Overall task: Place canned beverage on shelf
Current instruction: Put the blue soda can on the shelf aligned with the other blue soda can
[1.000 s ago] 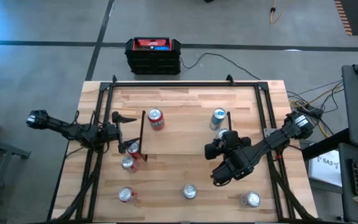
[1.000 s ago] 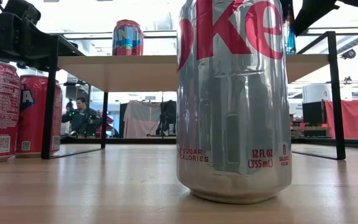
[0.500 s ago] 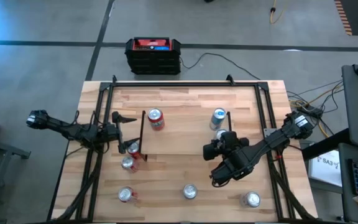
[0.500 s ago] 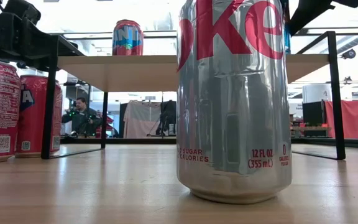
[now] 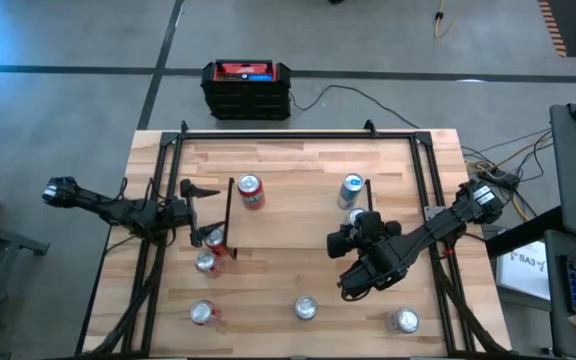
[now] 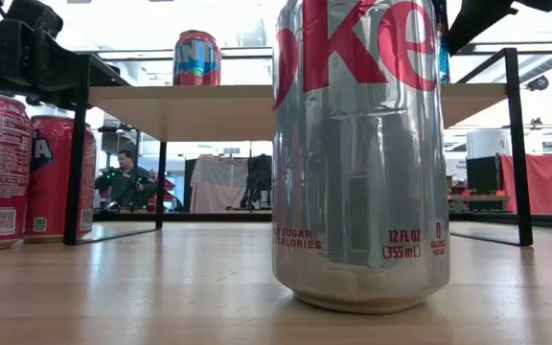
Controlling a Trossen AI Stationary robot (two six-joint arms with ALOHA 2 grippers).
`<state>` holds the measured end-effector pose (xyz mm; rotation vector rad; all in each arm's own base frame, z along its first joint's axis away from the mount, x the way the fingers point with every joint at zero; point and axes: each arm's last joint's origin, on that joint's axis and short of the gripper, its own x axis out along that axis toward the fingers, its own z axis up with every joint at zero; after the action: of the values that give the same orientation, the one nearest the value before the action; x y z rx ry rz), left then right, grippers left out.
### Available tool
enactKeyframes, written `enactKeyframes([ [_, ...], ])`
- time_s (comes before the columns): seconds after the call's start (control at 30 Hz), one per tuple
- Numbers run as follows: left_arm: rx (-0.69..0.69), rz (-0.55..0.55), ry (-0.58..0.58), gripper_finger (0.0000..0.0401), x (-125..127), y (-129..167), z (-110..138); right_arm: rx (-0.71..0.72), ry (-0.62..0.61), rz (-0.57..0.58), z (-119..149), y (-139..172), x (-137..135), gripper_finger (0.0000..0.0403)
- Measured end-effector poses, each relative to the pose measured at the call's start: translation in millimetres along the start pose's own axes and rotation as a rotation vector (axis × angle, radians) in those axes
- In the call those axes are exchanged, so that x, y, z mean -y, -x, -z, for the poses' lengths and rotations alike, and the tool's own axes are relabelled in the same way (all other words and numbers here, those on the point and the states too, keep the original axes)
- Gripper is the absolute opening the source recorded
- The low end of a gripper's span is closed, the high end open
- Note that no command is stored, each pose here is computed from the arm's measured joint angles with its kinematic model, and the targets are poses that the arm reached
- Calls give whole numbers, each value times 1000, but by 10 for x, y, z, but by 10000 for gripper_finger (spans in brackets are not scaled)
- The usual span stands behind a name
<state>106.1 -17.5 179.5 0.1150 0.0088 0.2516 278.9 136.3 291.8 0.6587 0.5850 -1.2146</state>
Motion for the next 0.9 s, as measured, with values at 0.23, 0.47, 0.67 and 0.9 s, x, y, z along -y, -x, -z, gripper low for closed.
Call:
enactKeyframes([
  [0.23, 0, 0, 0, 400, 0, 0, 0, 0, -4, -4, 1, -1, -5, 248],
  [0.47, 0, 0, 0, 400, 0, 0, 0, 0, -3, -5, 1, -1, -6, 249],
  [0.67, 0, 0, 0, 400, 0, 0, 0, -18, -6, 1, 7, -1, -6, 287],
  [0.9, 0, 0, 0, 400, 0, 0, 0, -47, -5, 14, 15, 0, -1, 338],
])
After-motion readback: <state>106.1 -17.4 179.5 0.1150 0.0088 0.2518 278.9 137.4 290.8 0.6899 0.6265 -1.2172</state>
